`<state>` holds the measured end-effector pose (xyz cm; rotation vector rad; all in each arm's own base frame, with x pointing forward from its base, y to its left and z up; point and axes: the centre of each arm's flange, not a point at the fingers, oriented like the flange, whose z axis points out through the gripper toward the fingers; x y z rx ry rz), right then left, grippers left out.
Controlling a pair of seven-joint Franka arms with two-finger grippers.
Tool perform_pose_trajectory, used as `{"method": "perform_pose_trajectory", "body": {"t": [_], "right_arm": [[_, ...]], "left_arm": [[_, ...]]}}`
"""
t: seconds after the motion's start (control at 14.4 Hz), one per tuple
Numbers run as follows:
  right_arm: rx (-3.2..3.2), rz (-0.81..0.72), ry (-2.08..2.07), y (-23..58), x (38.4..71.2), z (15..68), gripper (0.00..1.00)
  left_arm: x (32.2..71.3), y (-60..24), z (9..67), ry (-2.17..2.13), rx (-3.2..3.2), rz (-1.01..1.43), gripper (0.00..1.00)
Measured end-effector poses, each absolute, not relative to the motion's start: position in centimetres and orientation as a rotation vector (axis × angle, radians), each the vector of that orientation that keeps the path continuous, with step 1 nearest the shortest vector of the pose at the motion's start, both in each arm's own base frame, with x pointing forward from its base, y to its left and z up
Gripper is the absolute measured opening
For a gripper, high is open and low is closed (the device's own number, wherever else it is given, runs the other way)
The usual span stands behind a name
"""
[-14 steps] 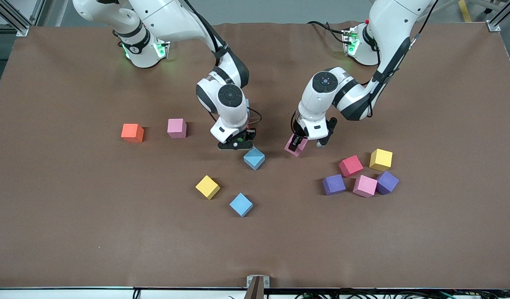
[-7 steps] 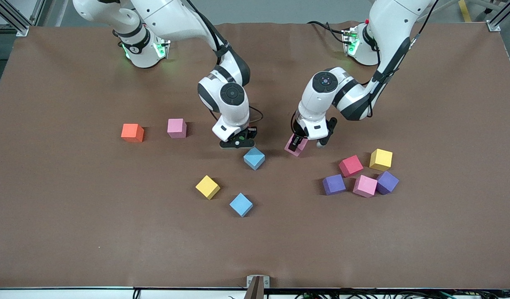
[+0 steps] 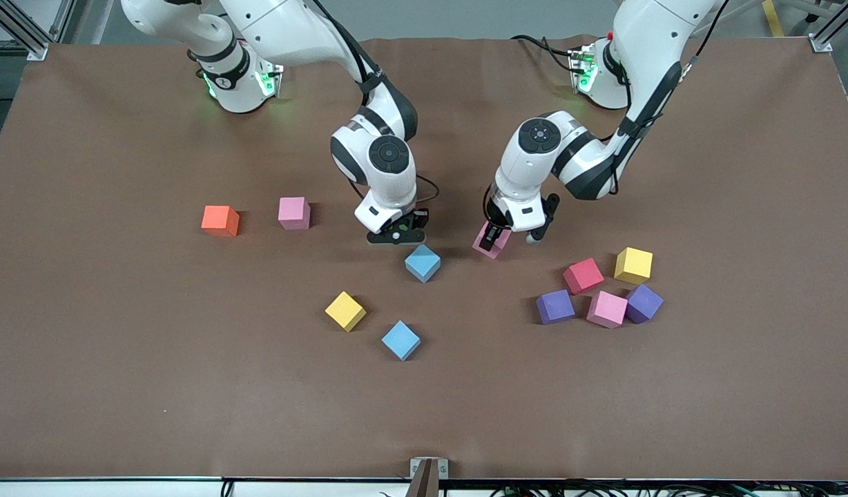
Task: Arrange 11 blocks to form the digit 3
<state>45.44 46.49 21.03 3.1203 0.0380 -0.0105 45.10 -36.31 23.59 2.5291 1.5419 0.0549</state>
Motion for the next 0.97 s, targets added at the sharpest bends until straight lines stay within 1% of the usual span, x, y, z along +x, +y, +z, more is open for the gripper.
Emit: {"method": "perform_pose_trajectory", "body": {"t": [0.21, 0.69, 0.83, 0.9, 0.97], "right_arm": [[3.12, -0.011, 0.039, 46.5, 45.4, 21.0, 0.56], [3.119, -0.013, 0.039, 46.5, 45.4, 21.0, 0.56], [3.098, -0.054, 0.038, 46.3, 44.9, 20.6, 0.67], [3.086, -0.074, 0.039, 46.2, 44.7, 20.1, 0.8], [3.082, -0.079, 0.039, 46.2, 44.6, 19.9, 0.89]], "left_arm": [[44.1, -37.1, 23.4, 1.58, 2.512, 0.039, 0.59], [43.7, -37.5, 23.3, 1.62, 2.494, 0.032, 0.59], [43.6, -37.6, 23.3, 1.63, 2.491, 0.031, 0.59], [43.6, -37.6, 23.3, 1.634, 2.489, 0.031, 0.59], [43.5, -37.6, 23.3, 1.64, 2.485, 0.031, 0.59]]}}
